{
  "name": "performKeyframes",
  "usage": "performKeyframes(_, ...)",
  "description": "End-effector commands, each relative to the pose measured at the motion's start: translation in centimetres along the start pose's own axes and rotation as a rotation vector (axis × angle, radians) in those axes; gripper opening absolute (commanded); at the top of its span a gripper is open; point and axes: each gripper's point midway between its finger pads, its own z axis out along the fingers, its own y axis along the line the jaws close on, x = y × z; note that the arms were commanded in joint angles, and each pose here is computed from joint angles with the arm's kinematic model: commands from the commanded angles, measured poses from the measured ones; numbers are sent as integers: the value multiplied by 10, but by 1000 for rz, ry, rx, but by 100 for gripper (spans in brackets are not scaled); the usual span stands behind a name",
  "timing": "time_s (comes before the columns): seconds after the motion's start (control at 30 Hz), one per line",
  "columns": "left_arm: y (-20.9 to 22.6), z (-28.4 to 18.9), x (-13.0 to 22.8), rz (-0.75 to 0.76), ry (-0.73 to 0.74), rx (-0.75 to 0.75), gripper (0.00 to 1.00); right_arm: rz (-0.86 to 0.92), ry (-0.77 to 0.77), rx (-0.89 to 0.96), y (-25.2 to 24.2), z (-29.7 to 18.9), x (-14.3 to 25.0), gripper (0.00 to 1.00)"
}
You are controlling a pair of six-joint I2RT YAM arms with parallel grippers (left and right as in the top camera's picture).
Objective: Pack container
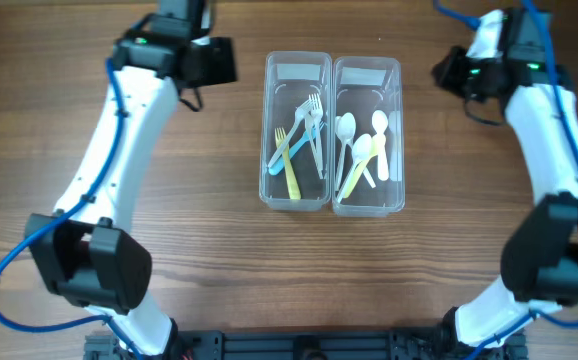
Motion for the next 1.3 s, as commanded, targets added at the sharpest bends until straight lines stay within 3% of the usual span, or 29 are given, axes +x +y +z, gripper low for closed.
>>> performKeyframes(0.0, 57, -4, 4, -122, 54, -97, 75, 97, 64, 73, -21, 38, 16, 4)
performKeyframes(0.13, 94, -8, 20, -209, 132, -151, 74, 124, 131, 40, -25, 63, 32, 4)
performKeyframes(0.43, 98, -8, 19, -216, 130, -155, 82, -17, 221, -250, 34, 73, 53, 6)
performKeyframes(0.67, 98, -8, 21, -216, 136, -156, 94, 108, 99, -76, -35, 62, 14, 6)
performKeyframes(0.77, 98, -8, 21, -186, 140, -155, 100, 53, 8, -62, -53, 23, -18, 4)
performKeyframes(0.97, 99, -9, 21, -155, 141, -160, 100, -398, -451, 58, 10, -157, -116, 4)
performKeyframes(1.03, 99, -9, 21, -155, 141, -160, 100, -467, -602, 51, 42, -220, -122, 4)
performKeyframes(1.2, 99, -9, 21, -155, 141, -160, 100, -547, -766, 48, 78, -297, -112, 5)
performKeyframes(1.23, 99, -9, 21, -155, 141, -160, 100, -551, -777, 47, 82, -305, -108, 24)
performKeyframes(1.27, 99, -9, 21, -155, 141, -160, 100, -547, -773, 46, 83, -309, -103, 72)
